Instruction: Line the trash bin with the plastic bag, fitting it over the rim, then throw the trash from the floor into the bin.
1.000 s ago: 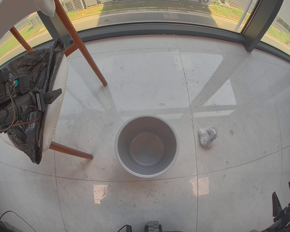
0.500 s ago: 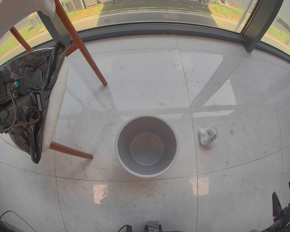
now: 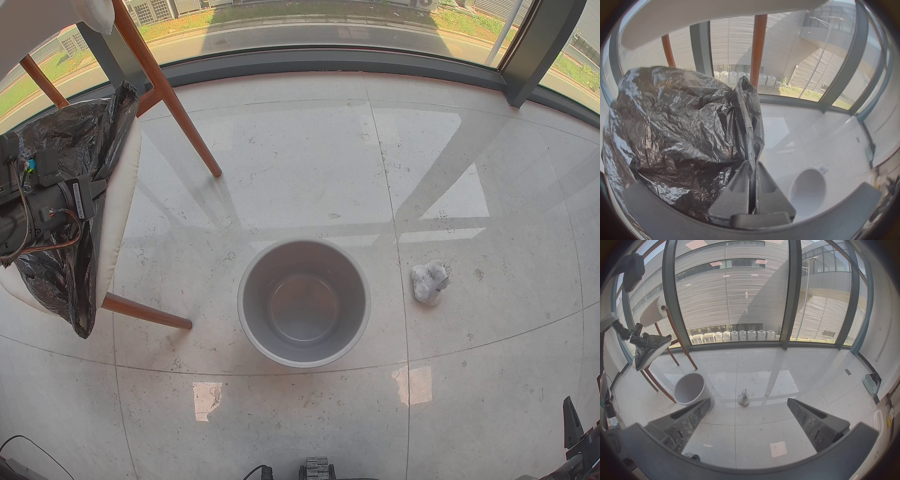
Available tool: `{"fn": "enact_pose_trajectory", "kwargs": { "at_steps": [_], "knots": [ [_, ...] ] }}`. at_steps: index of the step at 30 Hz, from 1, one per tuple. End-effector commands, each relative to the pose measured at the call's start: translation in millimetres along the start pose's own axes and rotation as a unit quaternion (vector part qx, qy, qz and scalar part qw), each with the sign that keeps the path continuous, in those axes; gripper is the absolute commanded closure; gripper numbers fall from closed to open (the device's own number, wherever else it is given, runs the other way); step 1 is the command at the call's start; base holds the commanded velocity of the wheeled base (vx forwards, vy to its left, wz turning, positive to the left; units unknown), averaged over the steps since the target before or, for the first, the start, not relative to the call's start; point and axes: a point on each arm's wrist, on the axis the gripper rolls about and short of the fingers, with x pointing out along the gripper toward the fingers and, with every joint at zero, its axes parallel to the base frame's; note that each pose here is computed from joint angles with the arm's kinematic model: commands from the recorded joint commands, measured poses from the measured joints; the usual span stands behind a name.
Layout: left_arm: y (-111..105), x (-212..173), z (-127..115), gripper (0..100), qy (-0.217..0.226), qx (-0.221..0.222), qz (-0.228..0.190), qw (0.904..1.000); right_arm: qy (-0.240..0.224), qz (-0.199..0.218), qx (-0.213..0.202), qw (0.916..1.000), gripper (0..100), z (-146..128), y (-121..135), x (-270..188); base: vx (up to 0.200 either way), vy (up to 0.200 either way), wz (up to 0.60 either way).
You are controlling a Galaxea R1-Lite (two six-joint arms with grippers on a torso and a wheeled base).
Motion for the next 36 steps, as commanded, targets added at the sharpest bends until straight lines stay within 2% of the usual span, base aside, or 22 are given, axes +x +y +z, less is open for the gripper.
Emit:
{"fn": "enact_pose_trajectory", "kwargs": {
  "at_steps": [1,3,6,12,13,14,15,16,20,21,22,25,29,30,31,33,36],
  "knots": [
    [-6,-16,19,100,-0.007,-0.045,-0.039,0.9982,0.001,0.000,-0.001,1.0000,0,-5,0,0,0.000,0.000,0.00],
    [-8,-23,23,100,0.010,-0.078,-0.062,0.9950,0.001,0.000,-0.001,1.0000,0,-5,0,0,0.000,0.000,0.00],
    [-10,-30,25,100,0.017,-0.100,-0.088,0.9910,0.001,0.000,-0.001,1.0000,0,-5,0,0,0.000,0.000,0.00],
    [-17,-42,29,100,0.020,-0.126,-0.151,0.9804,0.001,0.000,-0.001,1.0000,0,-5,0,0,0.000,0.000,0.00],
    [-20,-45,30,100,0.022,-0.128,-0.172,0.9765,0.001,0.000,-0.001,1.0000,0,-5,0,0,0.000,0.000,0.00],
    [-20,-45,30,100,0.022,-0.128,-0.172,0.9765,0.001,0.000,-0.001,1.0000,0,-5,0,0,0.000,0.000,0.00],
    [-27,-48,29,100,0.033,-0.135,-0.209,0.9679,0.001,0.000,-0.001,1.0000,0,-5,0,0,0.000,0.000,0.00],
    [-30,-48,28,100,0.045,-0.144,-0.224,0.9628,0.001,0.000,-0.001,1.0000,0,-5,0,0,0.000,0.000,0.00],
    [-41,-53,25,100,0.076,-0.174,-0.261,0.9465,0.001,0.000,-0.001,1.0000,0,-5,0,0,0.000,0.000,0.00],
    [-42,-53,25,100,0.076,-0.175,-0.263,0.9457,0.001,0.000,-0.001,1.0000,0,-5,0,0,0.000,0.000,0.00],
    [-52,-63,26,100,0.081,-0.180,-0.293,0.9355,0.001,0.000,-0.001,1.0000,0,-5,0,0,0.000,0.000,0.00],
    [-67,-72,24,100,0.096,-0.190,-0.331,0.9194,0.001,0.000,-0.001,1.0000,0,-5,0,0,0.000,0.000,0.00],
    [-84,-77,22,100,0.115,-0.193,-0.372,0.9007,0.001,0.000,-0.001,1.0000,0,-5,0,0,0.000,0.000,0.00],
    [-85,-78,22,100,0.118,-0.193,-0.375,0.8990,0.001,0.000,-0.001,1.0000,0,-5,0,0,0.000,0.000,0.00],
    [-92,-84,22,100,0.123,-0.197,-0.394,0.8894,0.001,0.000,-0.001,1.0000,0,-5,0,0,0.000,0.000,0.00],
    [-98,-92,21,100,0.135,-0.207,-0.412,0.8772,0.001,0.000,-0.001,1.0000,0,-5,0,0,0.000,0.000,0.00],
    [-105,-95,16,100,0.156,-0.219,-0.427,0.8636,0.001,0.000,-0.001,1.0000,0,-5,0,0,0.000,0.000,0.00]
  ]
}}
